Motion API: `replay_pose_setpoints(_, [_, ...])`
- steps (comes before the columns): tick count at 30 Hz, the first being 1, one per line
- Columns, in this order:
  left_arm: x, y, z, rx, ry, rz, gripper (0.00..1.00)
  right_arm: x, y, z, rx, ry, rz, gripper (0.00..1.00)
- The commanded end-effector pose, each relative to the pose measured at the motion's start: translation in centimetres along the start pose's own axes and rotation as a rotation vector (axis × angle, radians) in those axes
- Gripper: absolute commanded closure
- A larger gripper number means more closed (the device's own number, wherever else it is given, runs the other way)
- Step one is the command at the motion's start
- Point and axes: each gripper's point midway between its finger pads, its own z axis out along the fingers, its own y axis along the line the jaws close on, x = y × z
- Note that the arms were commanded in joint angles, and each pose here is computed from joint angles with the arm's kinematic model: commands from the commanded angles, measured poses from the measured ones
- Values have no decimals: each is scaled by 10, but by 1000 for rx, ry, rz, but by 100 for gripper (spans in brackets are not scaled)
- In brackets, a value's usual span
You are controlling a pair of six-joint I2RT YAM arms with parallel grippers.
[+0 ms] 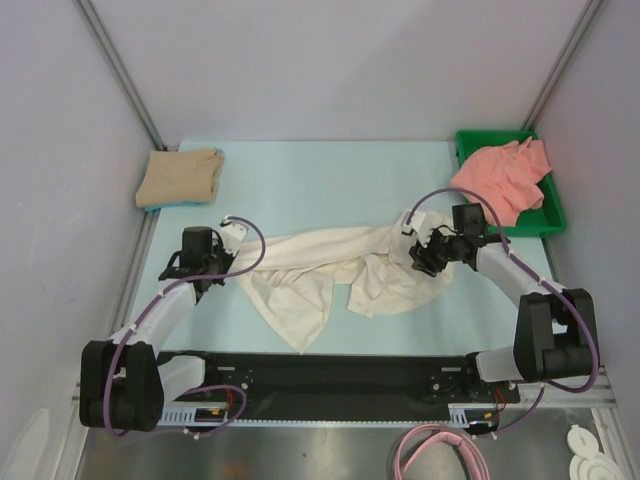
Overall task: Fold and stack the t-shirts
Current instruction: Flatten the tshirt out
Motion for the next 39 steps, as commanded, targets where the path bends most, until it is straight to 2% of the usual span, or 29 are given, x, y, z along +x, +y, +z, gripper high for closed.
replay_pose_setpoints(1, [-7, 4, -2, -13, -40, -20, 100, -32, 1, 4, 3, -49, -81, 48])
replay_pose_setpoints(8, [-7, 4, -2, -16, -44, -22, 100, -40, 9, 28, 1, -19, -117, 46])
replay_pose_setpoints(17, [-8, 4, -3, -16, -45, -21, 100, -40, -10, 48, 132, 22, -159, 45])
replay_pose_setpoints(21, [-8, 4, -3, -18, -46, -21, 100, -46, -19, 55, 207, 18, -189, 59])
replay_pose_setpoints(25, [-8, 5, -3, -19, -45, -21, 100, -47, -22, 54, 230, 28, -192, 94])
replay_pose_setpoints(27, [-8, 4, -3, -18, -47, -23, 99, -54, -25, 45, 257, 19, -207, 99])
replay_pose_setpoints(31, [-9, 4, -4, -16, -53, -22, 99, -79, -41, 6, 320, -39, -198, 100])
replay_pose_setpoints(36, [-14, 6, -11, -31, -89, -10, 100, -144, -71, -78, 475, -175, -212, 100])
replay_pose_setpoints(39, [-28, 16, -25, -72, -140, 11, 100, -164, -75, -120, 540, -215, -220, 100])
